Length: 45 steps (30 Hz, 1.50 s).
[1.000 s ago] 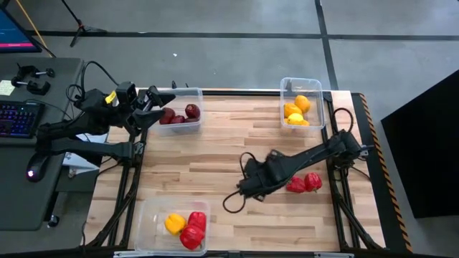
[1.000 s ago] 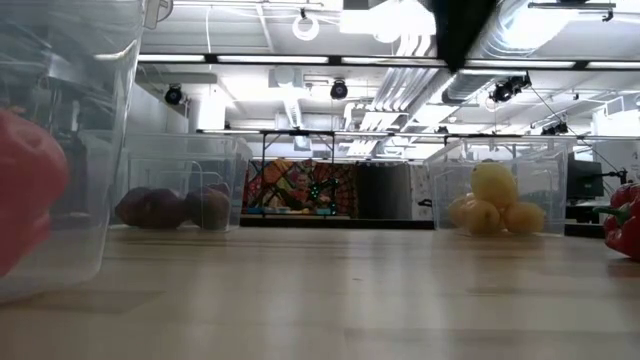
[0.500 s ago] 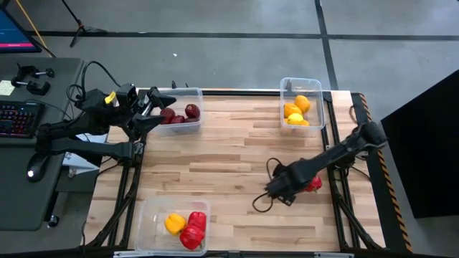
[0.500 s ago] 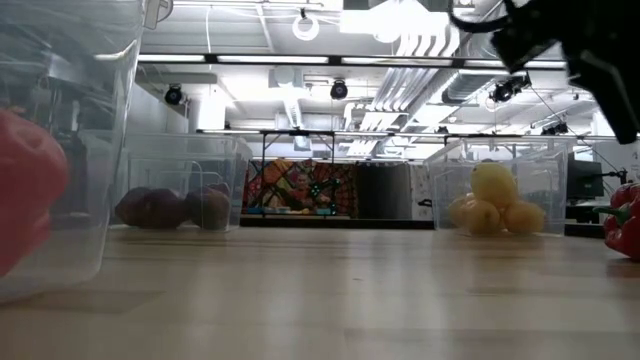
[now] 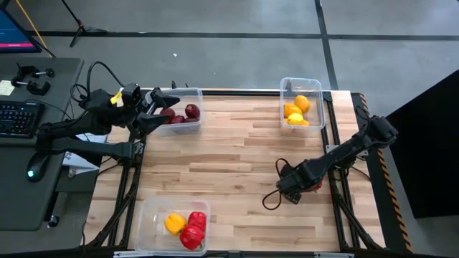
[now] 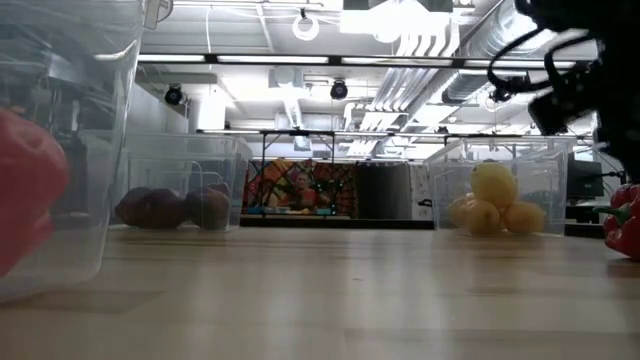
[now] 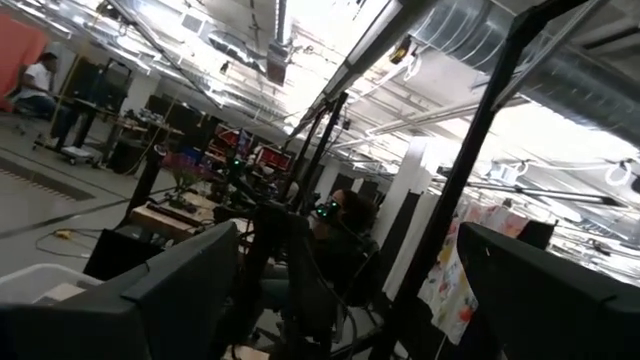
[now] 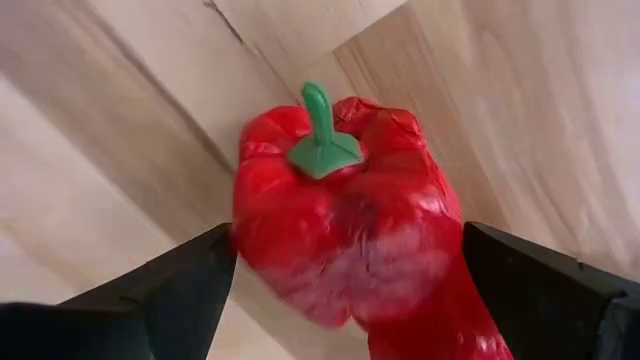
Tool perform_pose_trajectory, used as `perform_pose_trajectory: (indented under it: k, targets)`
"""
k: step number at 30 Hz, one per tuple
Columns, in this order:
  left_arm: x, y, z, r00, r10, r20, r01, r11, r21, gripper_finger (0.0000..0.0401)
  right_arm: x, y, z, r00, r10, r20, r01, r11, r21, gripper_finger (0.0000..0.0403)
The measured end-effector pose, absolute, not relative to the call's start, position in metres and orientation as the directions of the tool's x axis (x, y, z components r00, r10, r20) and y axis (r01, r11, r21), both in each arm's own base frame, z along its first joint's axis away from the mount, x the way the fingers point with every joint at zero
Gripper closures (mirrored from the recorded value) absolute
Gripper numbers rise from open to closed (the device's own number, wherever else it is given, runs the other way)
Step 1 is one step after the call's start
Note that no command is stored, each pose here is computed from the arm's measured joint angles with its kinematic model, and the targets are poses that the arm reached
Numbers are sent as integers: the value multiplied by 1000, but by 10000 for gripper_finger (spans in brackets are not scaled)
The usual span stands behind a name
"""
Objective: Sort produce into baskets
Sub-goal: Put the red bell pepper into the bottom transparent bin
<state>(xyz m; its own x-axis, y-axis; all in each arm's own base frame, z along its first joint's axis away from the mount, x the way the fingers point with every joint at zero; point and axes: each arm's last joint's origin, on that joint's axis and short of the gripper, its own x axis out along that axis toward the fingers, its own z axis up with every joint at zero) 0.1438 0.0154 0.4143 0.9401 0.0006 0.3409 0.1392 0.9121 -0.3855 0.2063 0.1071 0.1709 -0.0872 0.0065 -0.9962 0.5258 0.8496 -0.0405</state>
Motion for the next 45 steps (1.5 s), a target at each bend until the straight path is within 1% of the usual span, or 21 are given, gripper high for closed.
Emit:
perform_pose_trajectory:
  k: [7,10,13,15,17,20,22,24,28,30,34,39,42,45]
  targets:
    - [148,17,413,944,33,329,107,911,-399,36,198,103,151,-81,-2,-997,560,827,-48,29]
    - [150,18,412,944,48,325,92,912,-401,36,198,105,150,-69,6,-998,558,829,-34,30]
    - [150,18,412,945,53,324,80,920,-384,36,205,109,157,-14,2,-1000,564,826,-7,45]
    - [151,18,412,945,53,324,80,921,-382,36,211,111,165,38,-22,-999,574,819,4,64]
    - [151,18,411,946,53,321,82,916,-393,36,219,115,175,101,-46,-994,571,821,20,93]
    - [151,18,411,945,53,322,88,909,-407,36,233,120,193,206,-61,-977,572,818,70,146]
    - [151,18,411,945,53,322,88,909,-408,36,244,125,207,298,-58,-953,566,814,127,180]
    - [151,18,411,946,53,321,88,908,-409,36,256,130,223,418,-63,-906,551,811,198,196]
    - [151,18,411,945,53,322,96,898,-429,36,278,137,252,639,-84,-765,471,828,303,196]
    - [151,18,411,946,53,320,98,894,-438,36,287,139,264,714,-90,-695,430,839,333,196]
    - [151,18,411,946,53,320,101,890,-446,36,297,143,285,811,-90,-577,351,865,359,190]
    - [151,18,411,946,53,320,104,885,-453,36,308,148,306,906,-48,-421,235,883,406,194]
    - [151,18,411,946,53,320,104,885,-453,36,314,148,315,943,-14,-333,167,884,436,194]
    - [151,18,411,946,53,320,104,885,-454,36,323,149,315,961,29,-274,103,883,458,193]
